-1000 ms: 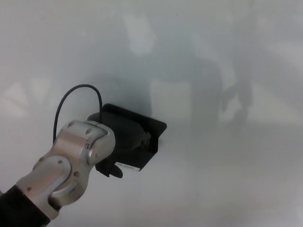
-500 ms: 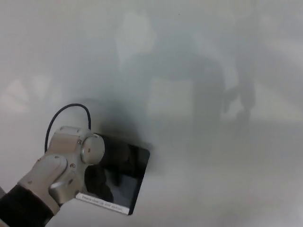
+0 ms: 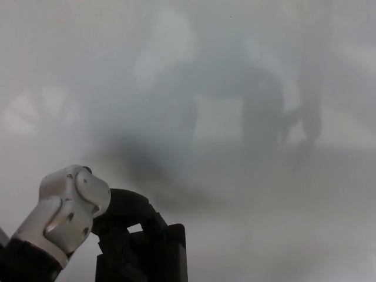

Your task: A magnetic marker holder is on the left hand side of the white board, the robot put the index and middle finger into the opening of the container and pull off the magnetic holder and hand it to a human on the left hand side.

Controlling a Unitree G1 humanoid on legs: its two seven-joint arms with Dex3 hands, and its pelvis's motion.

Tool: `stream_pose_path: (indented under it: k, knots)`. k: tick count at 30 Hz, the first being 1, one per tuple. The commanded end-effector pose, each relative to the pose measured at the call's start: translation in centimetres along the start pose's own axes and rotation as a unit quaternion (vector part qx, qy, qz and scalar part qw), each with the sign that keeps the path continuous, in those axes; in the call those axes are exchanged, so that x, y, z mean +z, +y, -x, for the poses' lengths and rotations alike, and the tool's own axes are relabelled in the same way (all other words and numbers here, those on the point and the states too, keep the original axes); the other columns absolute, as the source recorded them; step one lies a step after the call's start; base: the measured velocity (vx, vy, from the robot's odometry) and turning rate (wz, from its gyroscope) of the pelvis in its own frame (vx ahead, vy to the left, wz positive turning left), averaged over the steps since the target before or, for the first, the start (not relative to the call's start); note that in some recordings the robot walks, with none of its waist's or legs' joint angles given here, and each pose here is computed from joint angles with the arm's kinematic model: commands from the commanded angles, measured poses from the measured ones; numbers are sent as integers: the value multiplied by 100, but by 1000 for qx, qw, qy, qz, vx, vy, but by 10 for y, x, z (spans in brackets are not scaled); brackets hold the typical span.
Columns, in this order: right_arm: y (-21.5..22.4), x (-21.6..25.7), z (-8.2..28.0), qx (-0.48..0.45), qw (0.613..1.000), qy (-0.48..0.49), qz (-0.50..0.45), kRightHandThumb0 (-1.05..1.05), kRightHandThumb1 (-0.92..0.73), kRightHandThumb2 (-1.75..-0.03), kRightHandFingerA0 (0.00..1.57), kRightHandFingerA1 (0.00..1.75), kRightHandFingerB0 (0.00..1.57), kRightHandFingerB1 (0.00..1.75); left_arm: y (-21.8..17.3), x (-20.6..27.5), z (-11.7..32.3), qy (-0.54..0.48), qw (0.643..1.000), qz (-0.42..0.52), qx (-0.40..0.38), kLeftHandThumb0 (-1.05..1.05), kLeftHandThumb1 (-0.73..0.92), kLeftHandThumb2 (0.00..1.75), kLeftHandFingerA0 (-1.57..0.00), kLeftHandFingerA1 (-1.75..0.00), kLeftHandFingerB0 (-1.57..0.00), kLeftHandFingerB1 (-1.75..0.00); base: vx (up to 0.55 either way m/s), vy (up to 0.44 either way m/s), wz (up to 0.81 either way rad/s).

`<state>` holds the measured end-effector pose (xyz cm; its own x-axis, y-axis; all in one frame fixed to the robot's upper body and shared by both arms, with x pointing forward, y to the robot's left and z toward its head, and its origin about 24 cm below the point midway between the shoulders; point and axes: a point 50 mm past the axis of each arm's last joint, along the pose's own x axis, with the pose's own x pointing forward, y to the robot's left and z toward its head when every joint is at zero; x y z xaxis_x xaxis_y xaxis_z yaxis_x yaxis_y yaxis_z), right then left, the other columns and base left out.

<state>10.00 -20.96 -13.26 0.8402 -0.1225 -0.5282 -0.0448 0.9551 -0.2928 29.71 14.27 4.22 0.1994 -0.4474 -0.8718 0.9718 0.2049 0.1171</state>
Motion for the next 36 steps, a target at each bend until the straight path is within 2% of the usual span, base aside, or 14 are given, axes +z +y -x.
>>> stream_pose_path:
  k: [1,2,5,6,20,22,23,26,27,28,29,34,35,36]
  knots:
    - [-8,4,-4,-8,1000,-7,12,-65,-82,-65,63,41,30,30,-12,-2,4,-125,968,182,-118,-16,52,51,-61,-175,-42,-175,0,0,0]
    - [-9,4,-5,-9,1000,-7,11,-70,-66,-98,57,57,26,45,-13,-2,4,-136,965,189,-117,-17,51,51,-61,-175,-42,-175,0,0,0]
    - [-9,4,-6,-12,1000,-4,9,-70,-66,-98,55,56,26,45,-14,-3,3,-164,955,215,-124,-14,52,54,-65,-175,-44,-175,0,0,0]
    - [-9,5,-6,-12,1000,-6,9,-65,-82,-65,63,41,30,30,-15,-5,2,-186,945,237,-127,-7,52,54,-69,-175,-48,-175,0,0,0]
    - [-11,9,-9,-10,1000,-16,9,-64,-81,-65,64,41,30,30,-57,-7,5,-459,773,421,-120,-7,54,51,-70,-175,-48,-175,0,0,0]
    - [-11,8,-9,-10,1000,-14,9,-64,-81,-65,64,41,30,30,-71,-3,6,-517,711,460,-122,-4,53,54,-69,-175,-63,-160,0,0,0]
    - [-11,7,-9,-11,1000,-11,8,-65,-81,-65,64,41,30,30,-87,3,12,-568,635,509,-124,-3,50,51,-70,-175,-92,-69,0,0,0]
    - [-11,7,-8,-11,1000,-10,8,-65,-81,-65,64,41,30,30,-92,5,15,-579,612,525,-123,-3,50,51,-70,-175,-92,-69,0,0,0]
    - [-11,6,-8,-12,1000,-7,9,-67,-81,-65,64,41,30,30,-96,8,21,-602,588,528,-115,-17,54,54,-70,-175,-72,-123,0,0,0]
    - [-11,6,-8,-12,1000,-5,9,-67,-81,-65,64,41,30,30,-100,9,26,-618,571,529,-108,-17,54,54,-70,-175,-72,-123,0,0,0]
    - [-10,5,-7,-12,1000,-3,10,-66,-82,-65,65,41,30,30,-104,11,30,-632,548,537,-109,-18,56,54,-69,-175,-79,-84,0,0,0]
    - [-9,4,-7,-10,1000,-2,7,-67,-82,-66,65,41,31,31,-113,15,45,-681,492,535,-84,-22,58,55,-71,-175,-78,-84,0,0,0]
    - [-9,4,-7,-9,1000,-1,5,-70,-66,-98,57,57,26,45,-116,16,51,-698,477,528,-82,-27,63,57,-69,-175,-66,-135,0,0,0]
    - [-9,4,-6,-9,1000,-1,3,-70,-66,-98,57,57,26,45,-117,16,56,-711,465,521,-81,-27,63,57,-69,-175,-66,-135,0,0,0]
